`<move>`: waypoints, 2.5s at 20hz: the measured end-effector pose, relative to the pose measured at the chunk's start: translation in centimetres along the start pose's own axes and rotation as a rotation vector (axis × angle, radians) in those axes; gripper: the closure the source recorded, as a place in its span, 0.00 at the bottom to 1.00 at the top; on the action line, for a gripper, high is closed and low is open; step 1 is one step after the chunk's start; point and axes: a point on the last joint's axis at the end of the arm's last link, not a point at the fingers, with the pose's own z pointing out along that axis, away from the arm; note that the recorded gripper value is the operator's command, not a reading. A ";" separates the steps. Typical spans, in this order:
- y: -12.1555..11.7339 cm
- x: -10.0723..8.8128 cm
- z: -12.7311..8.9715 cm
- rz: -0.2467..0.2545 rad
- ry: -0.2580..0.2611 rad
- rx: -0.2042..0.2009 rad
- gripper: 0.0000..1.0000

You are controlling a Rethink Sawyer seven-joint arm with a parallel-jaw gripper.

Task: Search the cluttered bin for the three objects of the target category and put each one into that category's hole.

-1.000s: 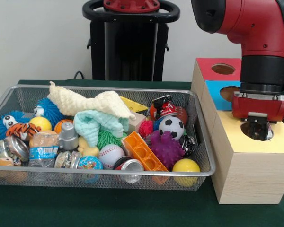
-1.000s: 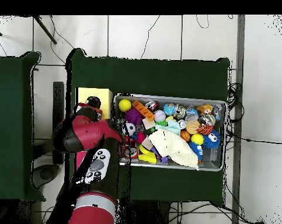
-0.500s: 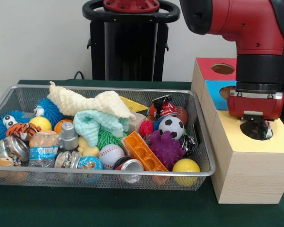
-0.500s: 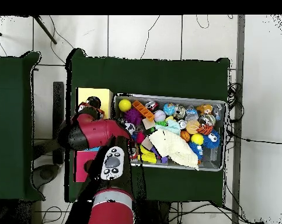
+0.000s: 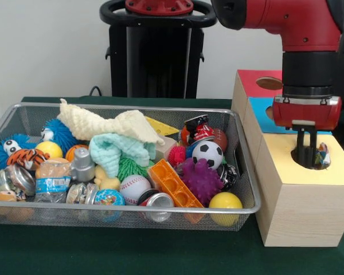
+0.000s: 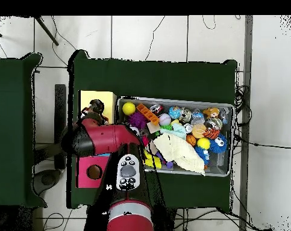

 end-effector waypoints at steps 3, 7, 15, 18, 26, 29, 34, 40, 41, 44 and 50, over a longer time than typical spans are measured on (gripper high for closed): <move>0.1 -0.2 -1.1 0.005 0.020 0.007 1.00; 0.1 -0.4 -3.3 0.008 0.034 0.015 1.00; 0.0 -1.9 -9.0 0.028 0.065 0.022 1.00; -0.6 -4.0 -11.7 0.057 0.067 0.020 1.00; -4.3 -10.9 -18.0 0.146 0.015 0.036 1.00; -5.5 -12.8 -19.3 0.171 -0.017 0.033 1.00; -6.2 -13.8 -19.8 0.147 -0.050 0.043 1.00; -6.1 -13.7 -19.1 0.073 -0.075 0.065 1.00; -6.0 -13.7 -19.1 0.065 -0.077 0.067 1.00; -5.6 -13.3 -18.9 0.034 -0.083 0.072 1.00; -4.8 -13.1 -18.3 -0.012 -0.095 0.076 1.00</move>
